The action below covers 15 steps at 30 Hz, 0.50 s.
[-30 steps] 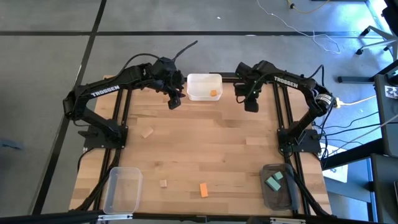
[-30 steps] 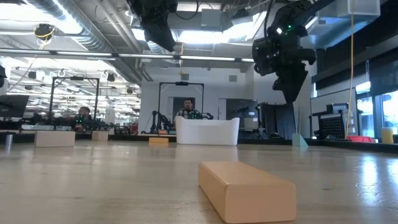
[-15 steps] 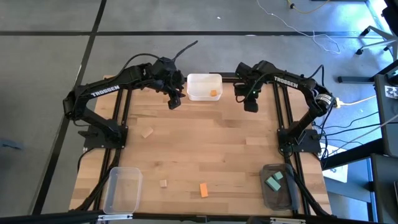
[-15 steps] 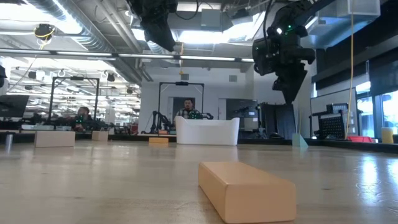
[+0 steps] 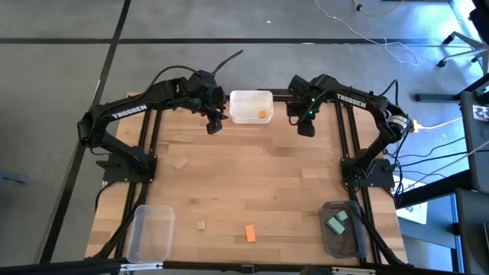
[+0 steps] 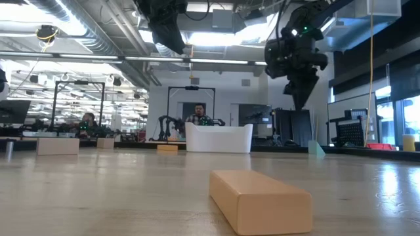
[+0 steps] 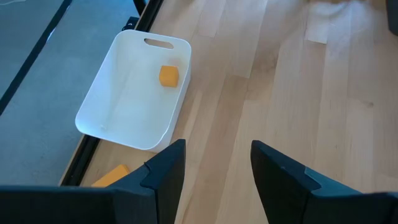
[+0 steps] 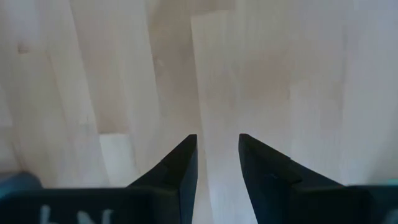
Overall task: Sort & place blocks by color
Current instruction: Put the light blue block into the black bin
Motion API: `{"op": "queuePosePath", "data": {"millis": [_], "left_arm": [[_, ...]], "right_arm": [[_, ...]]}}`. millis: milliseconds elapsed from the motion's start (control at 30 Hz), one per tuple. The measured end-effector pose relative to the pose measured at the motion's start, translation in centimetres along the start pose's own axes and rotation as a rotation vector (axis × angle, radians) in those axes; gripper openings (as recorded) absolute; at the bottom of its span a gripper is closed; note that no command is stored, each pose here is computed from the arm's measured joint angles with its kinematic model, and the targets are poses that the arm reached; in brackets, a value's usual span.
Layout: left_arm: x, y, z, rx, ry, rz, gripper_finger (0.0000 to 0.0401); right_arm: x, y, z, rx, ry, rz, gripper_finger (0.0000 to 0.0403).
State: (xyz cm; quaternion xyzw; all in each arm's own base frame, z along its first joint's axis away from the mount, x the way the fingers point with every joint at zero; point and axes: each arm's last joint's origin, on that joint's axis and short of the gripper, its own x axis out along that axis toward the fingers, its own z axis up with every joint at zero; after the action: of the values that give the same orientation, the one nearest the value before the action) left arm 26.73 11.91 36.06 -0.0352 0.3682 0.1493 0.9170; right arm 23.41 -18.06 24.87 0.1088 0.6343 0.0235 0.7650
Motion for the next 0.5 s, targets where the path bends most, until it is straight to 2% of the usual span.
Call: {"op": "queuePosePath", "data": {"millis": [133, 367, 500], "left_arm": [[0.0, 0.0, 0.0, 0.0, 0.0, 0.0, 0.0174], [0.0, 0.0, 0.0, 0.0, 0.0, 0.0, 0.0174], [0.01, 0.0, 0.0, 0.0, 0.001, 0.0, 0.0174]], "right_arm": [[0.0, -0.08, 0.22, 0.001, -0.028, 0.0, 0.012], [0.02, -0.07, 0.15, 0.084, -0.019, 0.001, 0.0121], [0.02, -0.05, 0.12, 0.102, -0.016, 0.004, 0.0145]]}}
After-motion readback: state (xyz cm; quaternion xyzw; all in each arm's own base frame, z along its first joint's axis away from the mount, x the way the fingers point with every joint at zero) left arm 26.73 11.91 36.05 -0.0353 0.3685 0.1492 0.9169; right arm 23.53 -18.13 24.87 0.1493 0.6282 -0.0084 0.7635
